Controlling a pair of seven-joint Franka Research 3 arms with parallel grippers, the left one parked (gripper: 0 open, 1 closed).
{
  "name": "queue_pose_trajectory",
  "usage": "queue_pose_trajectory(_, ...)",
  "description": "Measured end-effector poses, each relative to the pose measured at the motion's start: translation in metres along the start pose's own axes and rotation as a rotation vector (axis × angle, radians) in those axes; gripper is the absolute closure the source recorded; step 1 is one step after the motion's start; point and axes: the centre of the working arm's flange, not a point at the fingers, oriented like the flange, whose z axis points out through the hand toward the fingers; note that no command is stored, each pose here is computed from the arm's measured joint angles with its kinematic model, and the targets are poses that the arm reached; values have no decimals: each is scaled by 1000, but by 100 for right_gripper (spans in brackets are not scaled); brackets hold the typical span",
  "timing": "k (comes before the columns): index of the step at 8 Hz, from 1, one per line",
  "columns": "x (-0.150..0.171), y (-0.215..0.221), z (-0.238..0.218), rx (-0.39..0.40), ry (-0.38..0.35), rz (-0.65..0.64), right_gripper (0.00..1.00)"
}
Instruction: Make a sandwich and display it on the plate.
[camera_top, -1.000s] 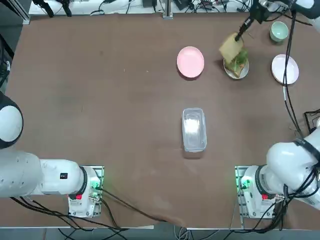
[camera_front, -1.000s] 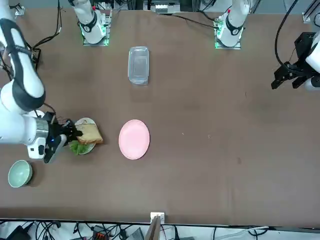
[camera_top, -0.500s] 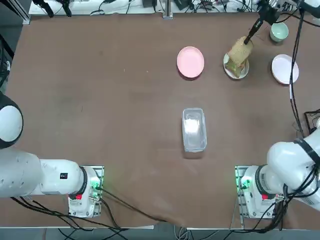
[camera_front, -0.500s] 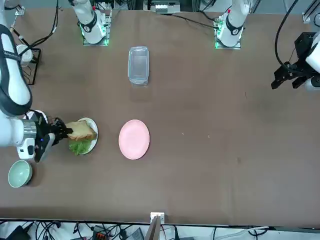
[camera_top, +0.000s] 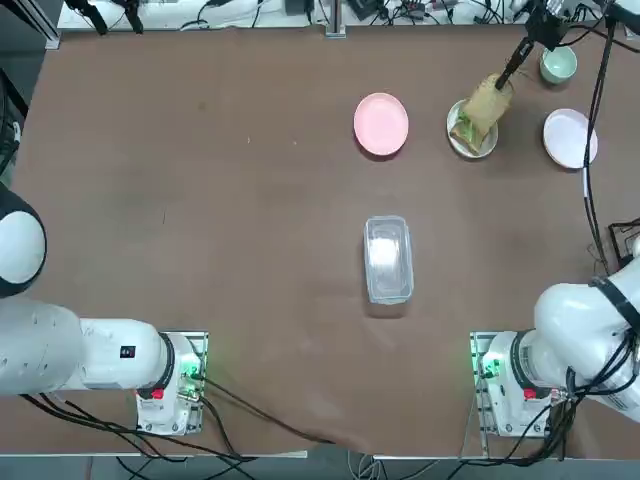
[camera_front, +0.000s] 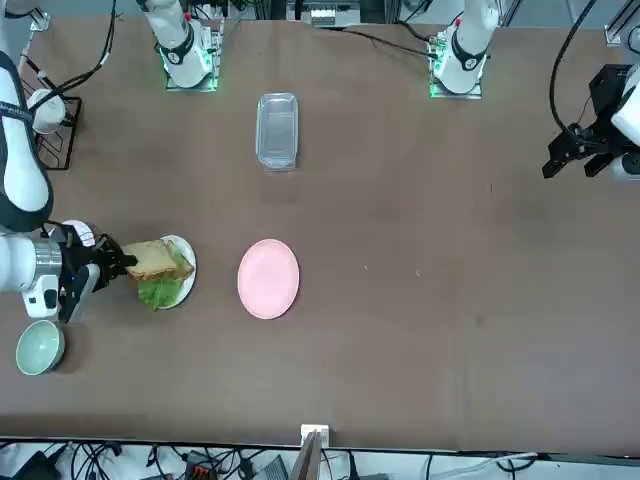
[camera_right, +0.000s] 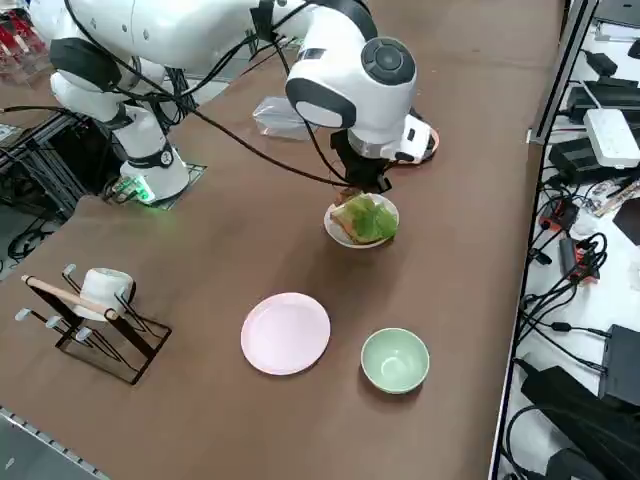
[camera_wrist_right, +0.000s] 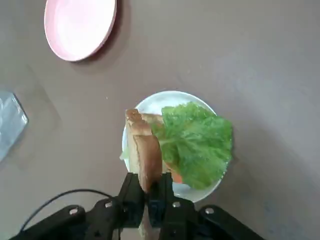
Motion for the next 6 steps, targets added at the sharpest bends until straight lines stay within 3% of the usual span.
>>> queue_pose_trajectory(6, -3, 7, 21, 45, -11, -9, 92)
